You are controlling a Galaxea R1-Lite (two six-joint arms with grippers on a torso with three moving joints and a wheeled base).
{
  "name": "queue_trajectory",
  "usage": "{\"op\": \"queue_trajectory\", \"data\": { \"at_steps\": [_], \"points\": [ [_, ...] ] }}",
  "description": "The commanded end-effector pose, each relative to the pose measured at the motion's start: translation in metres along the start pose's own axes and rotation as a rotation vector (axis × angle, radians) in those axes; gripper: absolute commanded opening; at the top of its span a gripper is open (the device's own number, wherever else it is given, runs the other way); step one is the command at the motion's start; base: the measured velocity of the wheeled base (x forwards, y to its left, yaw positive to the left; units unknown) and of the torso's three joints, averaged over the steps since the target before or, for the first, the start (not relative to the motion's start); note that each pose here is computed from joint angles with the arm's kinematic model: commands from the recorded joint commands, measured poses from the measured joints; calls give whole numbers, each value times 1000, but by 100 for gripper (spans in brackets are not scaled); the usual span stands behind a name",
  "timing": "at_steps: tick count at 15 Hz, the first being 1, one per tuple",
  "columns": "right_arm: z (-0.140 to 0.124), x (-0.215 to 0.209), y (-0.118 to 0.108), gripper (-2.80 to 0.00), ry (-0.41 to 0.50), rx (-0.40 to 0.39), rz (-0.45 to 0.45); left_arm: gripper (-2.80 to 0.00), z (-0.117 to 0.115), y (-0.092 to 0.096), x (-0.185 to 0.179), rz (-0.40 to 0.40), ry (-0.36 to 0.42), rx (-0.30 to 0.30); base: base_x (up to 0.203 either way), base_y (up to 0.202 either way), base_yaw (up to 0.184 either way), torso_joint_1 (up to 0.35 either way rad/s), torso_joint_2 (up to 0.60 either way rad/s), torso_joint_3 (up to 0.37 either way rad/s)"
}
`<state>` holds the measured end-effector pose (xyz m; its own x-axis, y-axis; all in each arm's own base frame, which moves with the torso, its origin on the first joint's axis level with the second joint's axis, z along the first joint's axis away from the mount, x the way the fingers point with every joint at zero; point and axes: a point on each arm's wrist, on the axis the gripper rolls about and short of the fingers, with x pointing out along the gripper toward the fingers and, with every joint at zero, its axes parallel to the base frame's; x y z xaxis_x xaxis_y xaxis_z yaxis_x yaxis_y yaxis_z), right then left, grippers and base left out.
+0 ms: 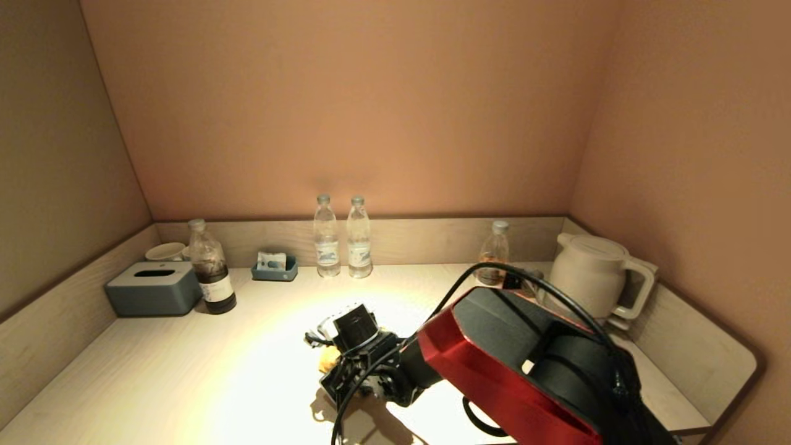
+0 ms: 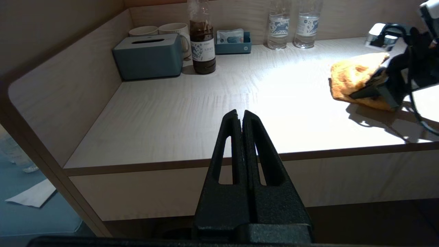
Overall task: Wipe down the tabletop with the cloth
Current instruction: Sweep the stains on the table
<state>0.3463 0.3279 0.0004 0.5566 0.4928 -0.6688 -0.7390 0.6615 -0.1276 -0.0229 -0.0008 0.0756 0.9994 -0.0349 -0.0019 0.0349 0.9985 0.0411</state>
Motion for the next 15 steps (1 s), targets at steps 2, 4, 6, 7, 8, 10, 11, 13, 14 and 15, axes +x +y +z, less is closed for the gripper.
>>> {"op": "queue_trajectory", "data": {
  "at_steps": [2, 4, 6, 7, 8, 10, 11, 13, 14, 15],
  "points": [
    [6, -42, -20, -280, -19, 68, -32, -280, 0, 0, 0, 0, 1, 0, 0, 0, 0, 0, 0, 0],
    [-1, -52, -34, -280, -33, 96, -60, -280, 0, 0, 0, 0, 1, 0, 0, 0, 0, 0, 0, 0],
    [-2, -49, -39, -280, -50, 103, -71, -280, 0, 0, 0, 0, 1, 0, 0, 0, 0, 0, 0, 0],
    [0, -45, -39, -280, -59, 103, -72, -280, 0, 0, 0, 0, 0, 0, 0, 0, 0, 0, 0, 0],
    [1, -42, -40, -280, -64, 102, -72, -280, 0, 0, 0, 0, 1, 0, 0, 0, 0, 0, 0, 0],
    [2, -34, -39, -280, -68, 101, -70, -280, 0, 0, 0, 0, 1, 0, 0, 0, 0, 0, 0, 0],
    [8, -24, -38, -280, -88, 97, -66, -280, 0, 0, 0, 0, 0, 0, 0, 0, 0, 0, 0, 0],
    [14, -8, -29, -280, -97, 83, -42, -280, 0, 0, 0, 0, 1, 0, 0, 0, 0, 0, 0, 0],
    [14, -2, -23, -280, -87, 75, -26, -280, 0, 0, 0, 0, 0, 0, 0, 0, 0, 0, 0, 0],
    [20, 3, -17, -280, -100, 67, -13, -280, 0, 0, 0, 0, 1, 0, 0, 0, 0, 0, 0, 0]
  ]
}}
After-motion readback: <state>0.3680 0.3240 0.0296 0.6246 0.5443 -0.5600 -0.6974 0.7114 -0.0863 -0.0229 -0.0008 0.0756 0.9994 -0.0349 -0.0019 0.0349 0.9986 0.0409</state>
